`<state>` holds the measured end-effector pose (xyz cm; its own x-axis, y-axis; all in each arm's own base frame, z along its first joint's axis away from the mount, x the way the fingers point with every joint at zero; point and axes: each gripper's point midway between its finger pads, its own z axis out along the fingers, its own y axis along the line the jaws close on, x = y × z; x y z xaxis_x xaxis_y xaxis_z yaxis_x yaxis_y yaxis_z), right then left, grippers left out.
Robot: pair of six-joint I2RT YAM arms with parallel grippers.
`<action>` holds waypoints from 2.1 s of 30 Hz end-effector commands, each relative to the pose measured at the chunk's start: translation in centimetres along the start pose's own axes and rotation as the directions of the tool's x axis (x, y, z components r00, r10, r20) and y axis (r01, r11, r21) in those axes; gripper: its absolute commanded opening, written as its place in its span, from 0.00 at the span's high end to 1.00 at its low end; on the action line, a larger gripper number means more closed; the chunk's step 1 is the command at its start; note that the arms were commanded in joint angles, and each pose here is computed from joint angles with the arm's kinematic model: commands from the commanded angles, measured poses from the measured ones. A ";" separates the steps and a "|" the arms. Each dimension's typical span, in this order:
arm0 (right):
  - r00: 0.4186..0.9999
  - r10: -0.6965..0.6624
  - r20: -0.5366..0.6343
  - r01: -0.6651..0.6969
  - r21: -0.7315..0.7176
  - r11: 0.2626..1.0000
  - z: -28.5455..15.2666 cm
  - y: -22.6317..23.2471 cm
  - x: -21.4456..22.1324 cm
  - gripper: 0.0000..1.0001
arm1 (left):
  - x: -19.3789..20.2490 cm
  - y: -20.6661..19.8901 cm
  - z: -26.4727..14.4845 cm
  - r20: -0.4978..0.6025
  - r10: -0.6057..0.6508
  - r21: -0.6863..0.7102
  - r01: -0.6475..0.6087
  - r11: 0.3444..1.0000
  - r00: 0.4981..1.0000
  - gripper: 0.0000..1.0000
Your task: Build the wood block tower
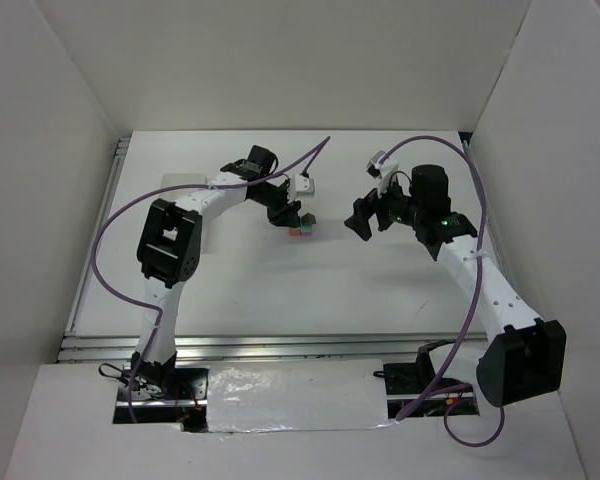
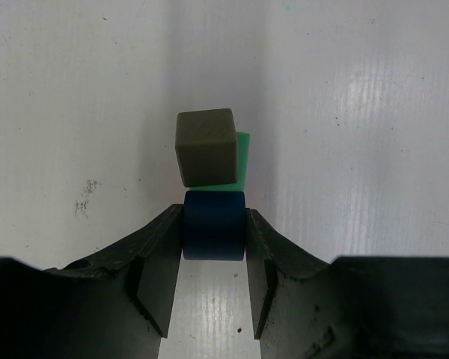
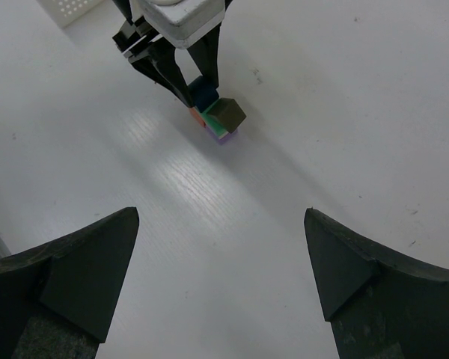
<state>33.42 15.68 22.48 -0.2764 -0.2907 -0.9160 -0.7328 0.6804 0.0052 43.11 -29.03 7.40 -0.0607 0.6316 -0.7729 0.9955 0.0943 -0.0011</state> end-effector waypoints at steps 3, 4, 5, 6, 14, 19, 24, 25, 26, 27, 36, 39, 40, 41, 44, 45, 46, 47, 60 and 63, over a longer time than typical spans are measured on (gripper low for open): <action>0.998 -0.048 0.048 0.048 0.017 0.999 -0.7 0.0 -2.5 0.00 | -1.4 0.5 0.1 0.041 0.045 -0.001 -0.045 0.999 0.998 0.51; 0.998 -0.049 0.051 0.048 0.021 0.999 -0.8 -0.1 -2.6 0.00 | -1.4 0.5 0.1 0.039 0.045 -0.003 -0.045 0.999 0.998 0.51; 0.997 -0.051 0.051 0.050 0.020 0.999 -0.8 -0.1 -2.6 0.00 | -1.5 0.3 0.2 0.036 0.049 0.000 -0.049 0.999 0.998 0.52; 0.997 -0.052 0.050 0.051 0.019 0.999 -0.8 -0.1 -2.5 0.00 | -1.3 0.3 0.3 0.032 0.052 0.002 -0.052 0.999 0.998 0.52; 0.997 -0.053 0.050 0.052 0.018 0.998 -0.8 0.0 -2.5 0.00 | -1.5 0.5 0.2 0.036 0.047 -0.009 -0.047 0.999 0.998 0.52; 0.997 -0.055 0.048 0.054 0.021 0.998 -0.8 -0.1 -2.5 0.00 | -1.5 0.4 0.3 0.038 0.050 -0.003 -0.050 0.999 0.998 0.51; 0.997 -0.056 0.047 0.055 0.019 0.998 -0.8 -0.1 -2.5 0.00 | -1.3 0.4 0.1 0.028 0.059 -0.005 -0.059 0.998 0.998 0.46; 0.997 -0.056 0.047 0.055 0.019 0.998 -0.8 -0.1 -2.5 0.00 | -1.3 0.3 0.1 0.029 0.059 -0.002 -0.059 0.998 0.998 0.45; 0.997 -0.055 0.046 0.055 0.019 0.998 -0.8 0.0 -2.5 0.00 | -1.4 0.3 0.0 0.031 0.060 -0.002 -0.060 0.998 0.998 0.43; 0.997 -0.055 0.046 0.054 0.020 0.998 -0.8 -0.1 -2.4 0.00 | -1.3 0.1 0.1 0.029 0.062 0.001 -0.062 0.998 0.998 0.42; 0.997 -0.058 0.044 0.058 0.007 0.998 -0.7 0.1 -2.3 0.00 | -2.2 0.0 -0.6 0.048 0.078 -0.006 -0.078 0.997 0.996 0.30; 0.997 -0.058 0.045 0.057 0.007 0.998 -0.7 0.1 -2.4 0.00 | -2.4 0.5 -1.0 0.054 0.067 -0.029 -0.065 0.997 0.996 0.17; 0.997 -0.057 0.049 0.056 0.010 0.998 -0.7 0.1 -2.4 0.00 | -2.8 1.0 -1.4 0.068 0.070 -0.046 -0.067 0.997 0.995 0.13; 0.997 -0.058 0.051 0.058 0.011 0.998 -0.7 0.0 -2.5 0.00 | -3.2 1.0 -1.7 0.088 0.038 -0.048 -0.034 0.998 0.995 0.09; 0.997 -0.053 0.054 0.052 0.025 0.998 -0.8 -0.2 -2.7 0.00 | -4.8 1.8 -4.0 0.167 0.007 -0.063 0.003 0.998 0.986 0.01; 0.997 -0.053 0.062 0.051 0.036 0.998 -1.0 -0.3 -3.0 0.00 | -5.6 1.6 -5.1 0.192 0.005 -0.072 0.009 0.997 0.981 0.01; 0.997 -0.050 0.062 0.047 0.040 0.998 -1.0 -0.3 -2.9 0.00 | -6.3 1.8 -5.8 0.217 -0.002 -0.088 0.022 0.996 0.976 0.01; 0.996 -0.056 0.073 0.052 0.052 0.997 -1.2 -0.4 -3.1 0.00 | -6.6 2.0 -6.8 0.235 -0.003 -0.108 0.029 0.994 0.972 0.01; 0.873 0.431 0.230 -0.486 0.336 0.807 -2.3 -4.8 -1.1 0.00 | -2.7 -1.1 -20.4 0.627 -0.501 -0.596 0.782 0.184 0.596 0.01; 0.793 0.546 0.272 -0.610 0.373 0.699 -2.5 -4.7 1.8 0.00 | 1.1 -5.0 -20.7 0.632 -0.601 -0.645 0.762 -0.059 0.489 0.01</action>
<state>35.00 11.80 22.29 -0.4520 0.0964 -0.8868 -0.3190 0.9109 0.2616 38.90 -18.10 22.73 -0.5023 0.0157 -0.8645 0.3270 0.9291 -0.1731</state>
